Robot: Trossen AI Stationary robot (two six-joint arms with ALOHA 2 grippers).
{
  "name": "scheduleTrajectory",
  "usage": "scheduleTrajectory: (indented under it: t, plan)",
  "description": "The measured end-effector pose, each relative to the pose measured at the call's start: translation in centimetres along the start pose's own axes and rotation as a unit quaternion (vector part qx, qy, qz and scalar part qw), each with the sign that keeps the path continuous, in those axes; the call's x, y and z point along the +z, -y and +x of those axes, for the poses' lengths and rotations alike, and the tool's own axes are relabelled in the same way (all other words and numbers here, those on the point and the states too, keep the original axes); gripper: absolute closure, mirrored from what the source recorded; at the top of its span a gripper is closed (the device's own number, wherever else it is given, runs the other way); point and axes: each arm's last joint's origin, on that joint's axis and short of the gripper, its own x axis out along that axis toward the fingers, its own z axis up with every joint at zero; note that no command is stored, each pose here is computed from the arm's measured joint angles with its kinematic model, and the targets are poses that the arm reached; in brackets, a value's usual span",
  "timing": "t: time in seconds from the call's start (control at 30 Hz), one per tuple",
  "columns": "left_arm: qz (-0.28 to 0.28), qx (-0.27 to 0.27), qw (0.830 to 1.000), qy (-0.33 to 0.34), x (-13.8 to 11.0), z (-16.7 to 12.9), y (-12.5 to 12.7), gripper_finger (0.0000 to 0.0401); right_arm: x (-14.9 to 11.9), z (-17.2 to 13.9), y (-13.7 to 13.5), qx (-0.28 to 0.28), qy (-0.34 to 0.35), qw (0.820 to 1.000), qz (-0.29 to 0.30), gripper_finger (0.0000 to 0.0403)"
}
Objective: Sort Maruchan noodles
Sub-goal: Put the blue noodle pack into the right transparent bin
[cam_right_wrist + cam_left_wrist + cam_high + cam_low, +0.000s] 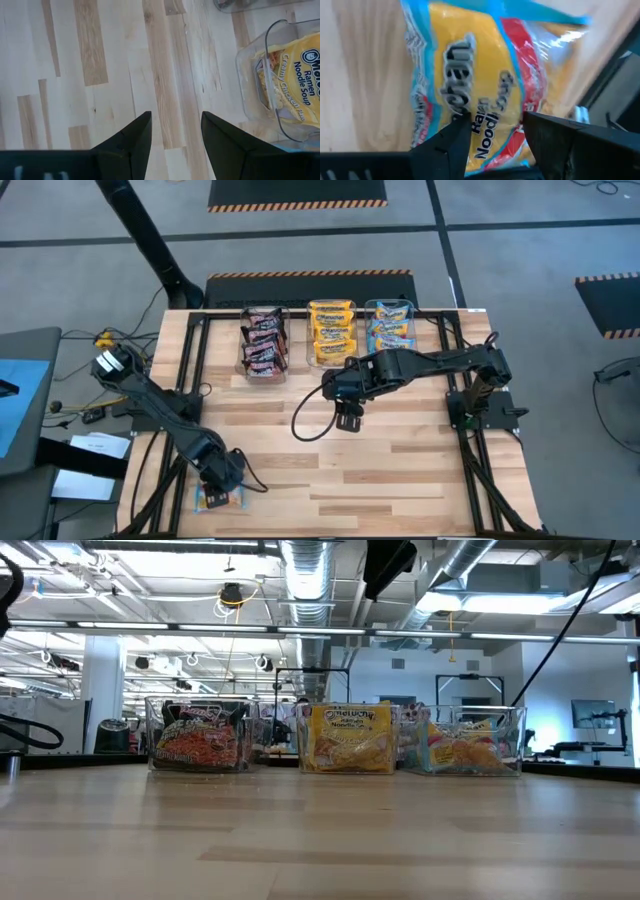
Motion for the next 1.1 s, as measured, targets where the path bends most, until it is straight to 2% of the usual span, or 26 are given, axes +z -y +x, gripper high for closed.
scheduleTrajectory:
  t: [0.23,0.43,0.57,0.8,0.9,1.1]
  plan:
    - [-0.028,0.046,0.998,-0.027,0.6,2.5,-0.4,0.0230,0.0,0.0,0.0,0.000,0.001,1.000,0.000,0.0209]
    - [-0.037,0.055,0.997,-0.043,0.8,3.3,-0.5,0.0235,0.0,0.0,0.0,0.000,0.001,1.000,0.000,0.0209]
    - [-0.034,0.053,0.997,-0.037,0.9,3.2,-0.3,0.0271,0.0,0.0,0.0,0.000,0.001,1.000,0.000,0.0209]
    - [-0.006,0.038,0.999,-0.026,1.2,3.0,0.3,0.0385,0.2,0.0,-0.1,0.003,0.010,1.000,0.001,0.0209]
    - [0.012,0.036,0.999,-0.024,1.3,2.8,0.7,0.0392,0.2,0.0,-0.1,0.003,0.012,1.000,0.003,0.0209]
    - [0.052,0.053,0.997,-0.001,1.6,1.5,1.9,0.0400,0.3,0.0,0.3,0.001,0.009,0.998,0.055,0.0209]
